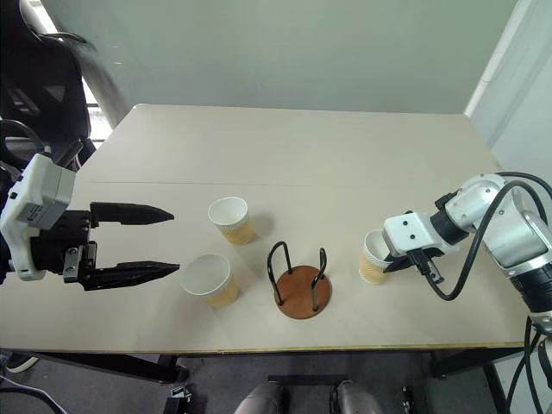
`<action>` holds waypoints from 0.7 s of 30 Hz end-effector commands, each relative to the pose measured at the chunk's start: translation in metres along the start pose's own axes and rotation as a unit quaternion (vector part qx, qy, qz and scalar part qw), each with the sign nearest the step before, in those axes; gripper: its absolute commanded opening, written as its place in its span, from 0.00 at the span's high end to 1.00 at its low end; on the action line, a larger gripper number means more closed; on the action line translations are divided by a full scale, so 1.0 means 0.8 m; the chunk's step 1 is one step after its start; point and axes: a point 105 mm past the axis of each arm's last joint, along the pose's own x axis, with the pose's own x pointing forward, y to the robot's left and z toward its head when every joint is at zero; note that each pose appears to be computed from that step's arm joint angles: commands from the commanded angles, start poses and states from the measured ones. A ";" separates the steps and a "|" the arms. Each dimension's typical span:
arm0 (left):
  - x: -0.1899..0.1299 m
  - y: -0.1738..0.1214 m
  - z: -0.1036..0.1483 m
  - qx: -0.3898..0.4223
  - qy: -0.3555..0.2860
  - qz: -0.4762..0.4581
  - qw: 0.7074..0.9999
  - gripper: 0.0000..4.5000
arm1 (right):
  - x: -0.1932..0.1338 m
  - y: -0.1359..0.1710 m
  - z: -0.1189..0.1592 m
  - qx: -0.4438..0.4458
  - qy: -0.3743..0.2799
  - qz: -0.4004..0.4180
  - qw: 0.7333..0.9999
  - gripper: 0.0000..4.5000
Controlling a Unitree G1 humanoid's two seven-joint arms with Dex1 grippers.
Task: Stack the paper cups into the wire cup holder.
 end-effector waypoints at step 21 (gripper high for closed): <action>0.002 -0.020 -0.003 0.016 0.015 -0.018 1.000 0.00 | -0.034 -0.040 0.179 -0.224 -0.172 0.026 0.959 0.99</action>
